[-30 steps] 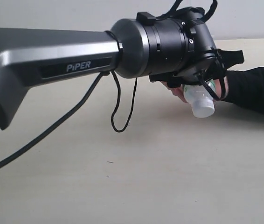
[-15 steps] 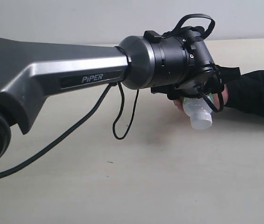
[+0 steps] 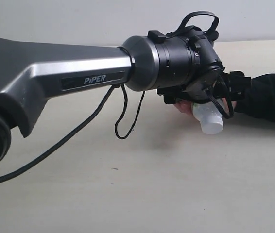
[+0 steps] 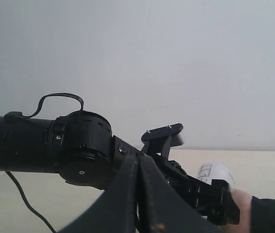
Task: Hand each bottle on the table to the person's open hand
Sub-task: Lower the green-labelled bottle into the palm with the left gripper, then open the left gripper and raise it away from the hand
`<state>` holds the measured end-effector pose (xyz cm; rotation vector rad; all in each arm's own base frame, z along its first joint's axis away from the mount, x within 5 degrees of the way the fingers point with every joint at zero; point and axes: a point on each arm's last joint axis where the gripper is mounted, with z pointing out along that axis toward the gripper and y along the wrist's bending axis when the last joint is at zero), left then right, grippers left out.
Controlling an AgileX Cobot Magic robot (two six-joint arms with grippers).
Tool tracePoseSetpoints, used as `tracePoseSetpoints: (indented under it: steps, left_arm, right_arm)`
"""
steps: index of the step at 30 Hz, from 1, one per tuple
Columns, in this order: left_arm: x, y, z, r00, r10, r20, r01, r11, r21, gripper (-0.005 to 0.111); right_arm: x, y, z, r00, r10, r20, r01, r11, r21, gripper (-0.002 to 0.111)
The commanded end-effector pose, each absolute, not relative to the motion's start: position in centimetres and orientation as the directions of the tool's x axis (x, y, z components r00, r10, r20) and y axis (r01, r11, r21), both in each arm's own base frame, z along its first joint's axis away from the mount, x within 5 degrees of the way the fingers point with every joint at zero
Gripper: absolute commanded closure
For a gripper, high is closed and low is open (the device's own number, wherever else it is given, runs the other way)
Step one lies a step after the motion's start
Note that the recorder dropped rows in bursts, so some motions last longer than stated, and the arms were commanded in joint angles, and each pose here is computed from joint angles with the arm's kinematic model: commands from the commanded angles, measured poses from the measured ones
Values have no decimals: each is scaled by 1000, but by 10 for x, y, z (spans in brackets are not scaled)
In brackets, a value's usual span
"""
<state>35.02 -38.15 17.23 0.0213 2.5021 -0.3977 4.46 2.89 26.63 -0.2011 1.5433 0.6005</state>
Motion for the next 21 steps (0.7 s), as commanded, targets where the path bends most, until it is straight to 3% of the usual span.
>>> tracePoseSetpoints:
  steps: [1,6,13,16,19,21]
  left_arm:
    - [351,-380,177,-815,-66,-576,115,955,-272,3]
    - [348,-376,200,-795,-37,-606,156,952,-263,3]
    - [341,-360,268,-724,-14,-690,234,936,-264,3]
    - [336,-351,294,-671,93,-736,326,928,-180,6]
    - [330,-340,312,-646,165,-745,363,925,-110,22]
    - [327,-334,319,-661,159,-734,346,932,-109,48]
  right_arm:
    - [44,29,265,-79,236,-969,-483,841,244,108]
    - [44,29,265,-79,236,-969,-483,841,244,108]
    - [44,29,265,-79,236,-969,-483,841,244,108]
    - [44,29,265,-79,236,-969,-483,841,244,108]
    - [44,29,265,-79,236,-969,-483,841,244,108]
    - [44,29,265,-79,236,-969,-483,841,244,108]
